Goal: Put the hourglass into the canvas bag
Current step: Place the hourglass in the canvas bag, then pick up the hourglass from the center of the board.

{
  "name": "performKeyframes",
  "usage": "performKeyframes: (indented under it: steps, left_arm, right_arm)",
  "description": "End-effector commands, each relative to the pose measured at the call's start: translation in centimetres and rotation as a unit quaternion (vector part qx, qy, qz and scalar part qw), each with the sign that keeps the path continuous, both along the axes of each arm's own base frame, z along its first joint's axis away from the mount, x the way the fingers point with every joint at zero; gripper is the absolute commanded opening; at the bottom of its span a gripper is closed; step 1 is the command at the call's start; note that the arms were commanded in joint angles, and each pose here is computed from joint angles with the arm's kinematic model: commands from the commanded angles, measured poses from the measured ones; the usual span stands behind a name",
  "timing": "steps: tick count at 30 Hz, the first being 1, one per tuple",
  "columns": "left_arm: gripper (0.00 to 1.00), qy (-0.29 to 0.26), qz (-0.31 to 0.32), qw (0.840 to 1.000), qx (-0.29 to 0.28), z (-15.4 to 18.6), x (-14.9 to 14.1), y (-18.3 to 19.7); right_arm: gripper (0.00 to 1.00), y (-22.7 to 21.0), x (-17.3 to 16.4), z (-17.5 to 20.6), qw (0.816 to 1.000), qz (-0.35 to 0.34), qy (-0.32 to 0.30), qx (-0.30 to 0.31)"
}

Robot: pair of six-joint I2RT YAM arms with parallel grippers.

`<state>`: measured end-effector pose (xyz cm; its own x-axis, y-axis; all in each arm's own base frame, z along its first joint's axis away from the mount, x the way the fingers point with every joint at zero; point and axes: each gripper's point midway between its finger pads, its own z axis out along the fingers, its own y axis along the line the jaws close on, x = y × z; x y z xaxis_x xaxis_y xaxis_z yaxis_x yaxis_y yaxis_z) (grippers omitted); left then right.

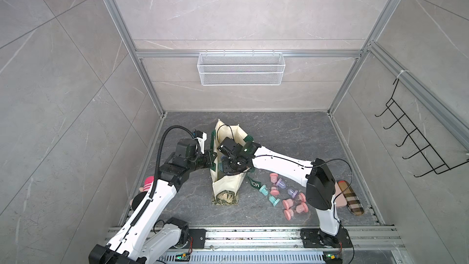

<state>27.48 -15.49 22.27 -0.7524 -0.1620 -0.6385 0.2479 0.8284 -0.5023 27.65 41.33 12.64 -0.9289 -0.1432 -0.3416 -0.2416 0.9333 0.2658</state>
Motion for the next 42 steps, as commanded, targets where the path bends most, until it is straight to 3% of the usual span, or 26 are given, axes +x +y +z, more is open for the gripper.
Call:
performKeyframes:
  steps: [1, 5, 11, 20, 31, 42]
  left_arm:
    - [0.00, -0.001, -0.010, 1.000, -0.004, 0.1, -0.3, -0.2]
    - [0.00, -0.001, -0.010, 1.000, -0.003, 0.1, -0.3, -0.2]
    - [0.00, 0.002, -0.010, 1.000, -0.003, 0.0, -0.2, -0.2]
    - [0.00, 0.002, -0.010, 1.000, -0.002, -0.1, -0.2, -0.2]
    - [0.00, -0.003, -0.008, 1.000, -0.002, 0.0, -0.2, -0.1]
    - [0.00, -0.004, -0.009, 1.000, -0.003, 0.1, -0.2, -0.2]
  right_arm:
    - [0.62, -0.2, -0.1, 1.7, 1.000, 0.003, -0.011, 0.011]
    - [0.64, -0.2, -0.3, 3.7, 0.999, 0.015, -0.033, 0.021]
    - [0.64, -0.4, -1.2, 9.7, 0.991, 0.043, -0.112, 0.055]
    - [0.62, -5.6, -1.6, 15.8, 0.975, 0.004, -0.208, 0.080]
    - [0.57, -14.3, -0.6, 13.1, 0.971, -0.121, -0.204, 0.025]
    - [0.55, -19.4, -2.2, 7.3, 0.976, -0.157, -0.148, -0.037]
